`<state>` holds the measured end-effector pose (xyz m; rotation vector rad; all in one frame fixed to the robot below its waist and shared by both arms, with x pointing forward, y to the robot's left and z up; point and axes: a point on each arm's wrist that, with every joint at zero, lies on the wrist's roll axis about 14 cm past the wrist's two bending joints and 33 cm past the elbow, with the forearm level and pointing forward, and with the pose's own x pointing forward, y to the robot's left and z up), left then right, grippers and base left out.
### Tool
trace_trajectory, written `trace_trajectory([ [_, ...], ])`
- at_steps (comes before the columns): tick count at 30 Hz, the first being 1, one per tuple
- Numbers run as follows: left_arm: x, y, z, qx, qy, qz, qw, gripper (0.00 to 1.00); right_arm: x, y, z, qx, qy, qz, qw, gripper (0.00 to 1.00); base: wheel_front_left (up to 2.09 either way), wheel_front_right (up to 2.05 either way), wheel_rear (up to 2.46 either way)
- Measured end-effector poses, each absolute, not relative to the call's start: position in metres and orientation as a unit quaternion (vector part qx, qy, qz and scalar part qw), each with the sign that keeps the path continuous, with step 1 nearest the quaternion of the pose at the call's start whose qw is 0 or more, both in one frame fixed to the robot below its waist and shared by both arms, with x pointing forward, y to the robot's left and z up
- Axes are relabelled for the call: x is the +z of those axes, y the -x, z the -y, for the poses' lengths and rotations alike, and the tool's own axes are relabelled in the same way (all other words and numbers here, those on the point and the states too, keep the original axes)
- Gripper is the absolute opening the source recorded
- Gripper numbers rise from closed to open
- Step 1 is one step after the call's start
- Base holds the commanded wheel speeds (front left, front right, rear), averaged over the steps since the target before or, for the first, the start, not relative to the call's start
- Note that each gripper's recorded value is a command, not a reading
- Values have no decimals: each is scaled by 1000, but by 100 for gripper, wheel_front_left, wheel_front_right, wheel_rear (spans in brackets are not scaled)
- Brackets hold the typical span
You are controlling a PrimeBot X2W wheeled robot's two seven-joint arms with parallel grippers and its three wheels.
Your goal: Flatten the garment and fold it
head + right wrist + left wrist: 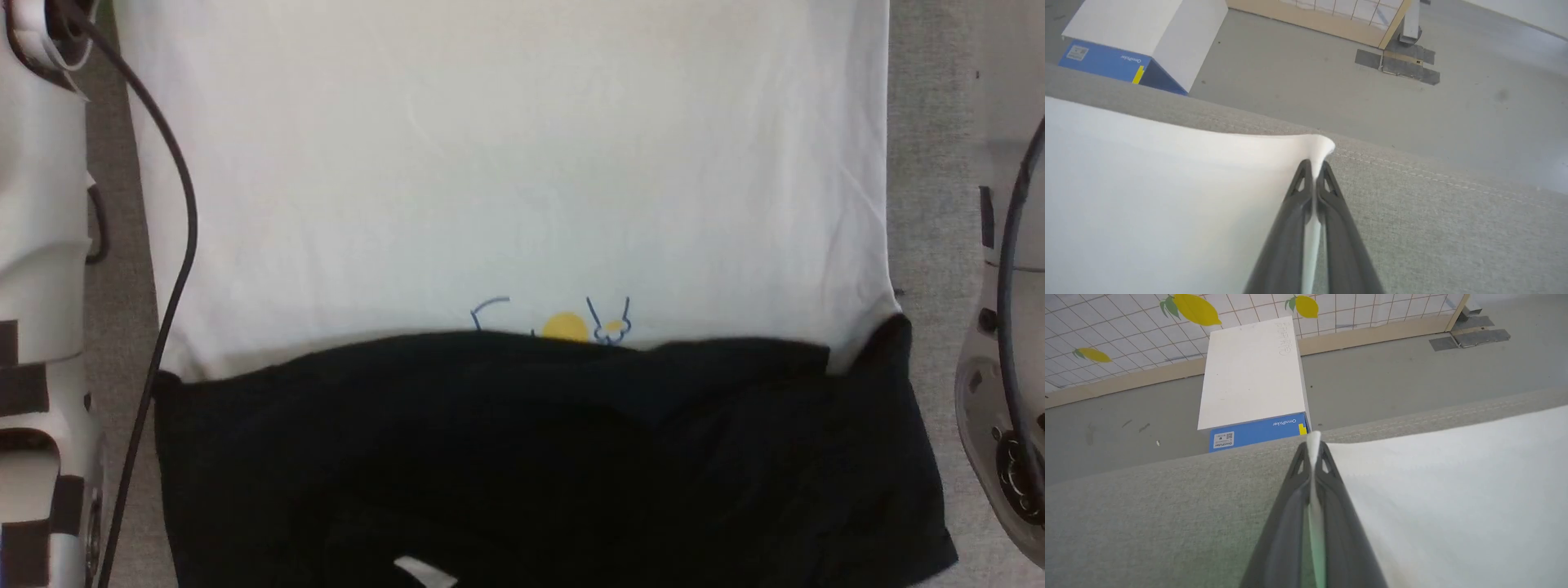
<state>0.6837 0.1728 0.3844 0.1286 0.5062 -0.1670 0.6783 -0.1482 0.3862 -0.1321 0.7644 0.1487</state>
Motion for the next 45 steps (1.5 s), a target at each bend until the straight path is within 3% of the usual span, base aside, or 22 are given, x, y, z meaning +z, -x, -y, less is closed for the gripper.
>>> trace_trajectory([
  [5, 411, -693, -175, -79, -68, -190, 976, 0, 416, -686, 152, 70, 55, -296, 951, 0, 0, 0, 0],
  [13, 464, -680, -169, -101, -54, -99, 988, 0, 452, -661, 148, 83, 39, -210, 973, 0, 0, 0, 0],
  [22, 494, -594, -158, -134, -20, -63, 989, 0, 494, -586, 152, 106, 20, -147, 983, 0, 0, 0, 0],
  [28, 496, -517, -160, -135, 17, -92, 986, 0, 515, -522, 158, 111, 7, -128, 985, 0, 0, 0, 0],
  [34, 487, -446, -161, -122, 67, -131, 981, 0, 518, -463, 170, 93, -15, -143, 985, 0, 0, 0, 0],
  [45, 455, -359, -174, -43, 167, -180, 968, 0, 457, -370, 169, 68, -51, -270, 959, 0, 0, 0, 0],
])
